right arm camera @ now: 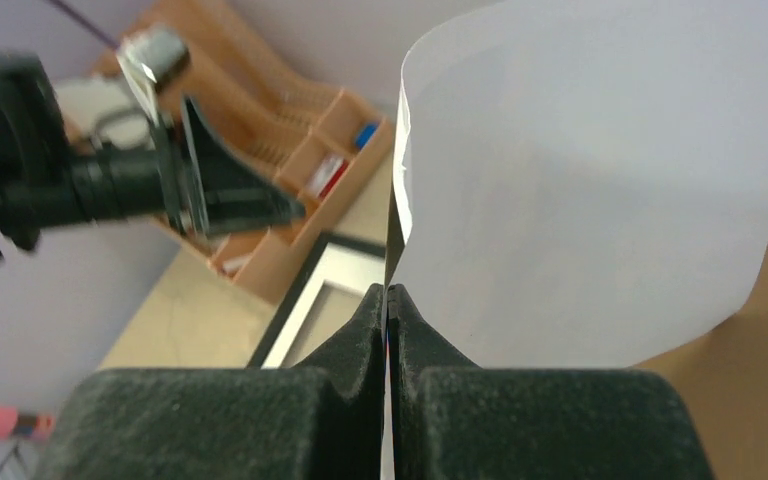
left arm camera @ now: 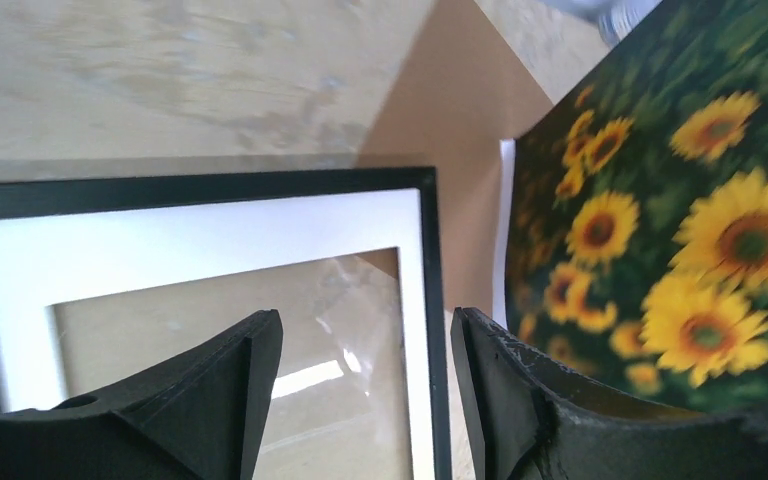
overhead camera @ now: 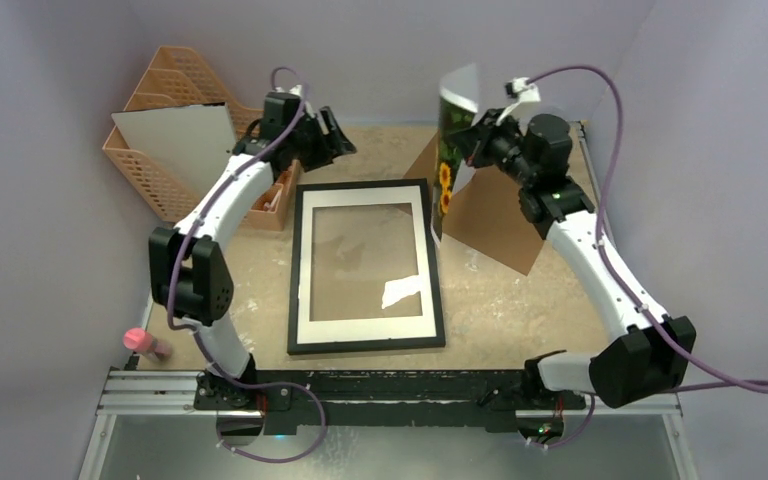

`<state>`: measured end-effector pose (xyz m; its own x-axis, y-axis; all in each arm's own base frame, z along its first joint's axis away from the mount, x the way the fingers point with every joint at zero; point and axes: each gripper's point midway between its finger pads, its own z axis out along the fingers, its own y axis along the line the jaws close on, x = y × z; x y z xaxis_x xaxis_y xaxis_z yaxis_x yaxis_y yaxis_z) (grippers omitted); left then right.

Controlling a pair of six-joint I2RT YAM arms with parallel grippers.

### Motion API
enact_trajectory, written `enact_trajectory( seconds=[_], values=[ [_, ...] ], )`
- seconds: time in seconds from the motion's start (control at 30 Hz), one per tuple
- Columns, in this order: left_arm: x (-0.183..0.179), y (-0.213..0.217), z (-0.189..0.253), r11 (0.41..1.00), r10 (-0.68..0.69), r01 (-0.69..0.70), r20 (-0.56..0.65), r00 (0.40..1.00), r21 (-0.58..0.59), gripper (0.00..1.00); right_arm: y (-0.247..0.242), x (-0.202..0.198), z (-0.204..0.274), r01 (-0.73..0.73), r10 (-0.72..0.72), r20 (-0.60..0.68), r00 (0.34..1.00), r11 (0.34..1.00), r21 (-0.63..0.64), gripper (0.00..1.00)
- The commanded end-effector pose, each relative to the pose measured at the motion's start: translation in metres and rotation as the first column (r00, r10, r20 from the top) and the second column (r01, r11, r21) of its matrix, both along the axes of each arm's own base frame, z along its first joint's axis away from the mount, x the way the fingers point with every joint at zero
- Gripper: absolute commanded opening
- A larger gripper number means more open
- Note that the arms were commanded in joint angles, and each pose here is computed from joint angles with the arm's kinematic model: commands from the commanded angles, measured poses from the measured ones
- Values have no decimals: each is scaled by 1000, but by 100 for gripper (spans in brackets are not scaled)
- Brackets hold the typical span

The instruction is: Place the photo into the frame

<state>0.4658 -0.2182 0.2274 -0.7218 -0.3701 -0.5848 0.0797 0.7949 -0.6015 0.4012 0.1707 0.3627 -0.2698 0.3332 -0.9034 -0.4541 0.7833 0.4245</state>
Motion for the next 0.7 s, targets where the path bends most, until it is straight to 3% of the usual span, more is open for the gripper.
enact_trajectory(
  seconds=[0.0, 0.17, 0.4, 0.53, 0.67],
  values=[
    [-1, 44, 38, 992, 99, -93, 76, 992, -80, 66, 32, -20, -17, -100, 96, -29, 995, 979, -180, 0],
    [-12, 70, 48, 963, 208, -201, 19, 978, -182, 69, 63, -33, -27, -172, 167, -39, 985, 959, -224, 0],
    [-26, 54, 55, 891, 199, -230, -118, 973, -392, 73, 96, -50, -37, -265, 262, -40, 964, 944, -197, 0],
    [-16, 46, 43, 840, 203, -283, -215, 955, -464, 75, 108, -56, -49, -298, 298, -34, 954, 935, -191, 0],
    [-4, 41, 43, 815, 199, -295, -239, 951, -498, 77, 121, -62, -68, -322, 321, -46, 946, 918, -232, 0]
  ],
)
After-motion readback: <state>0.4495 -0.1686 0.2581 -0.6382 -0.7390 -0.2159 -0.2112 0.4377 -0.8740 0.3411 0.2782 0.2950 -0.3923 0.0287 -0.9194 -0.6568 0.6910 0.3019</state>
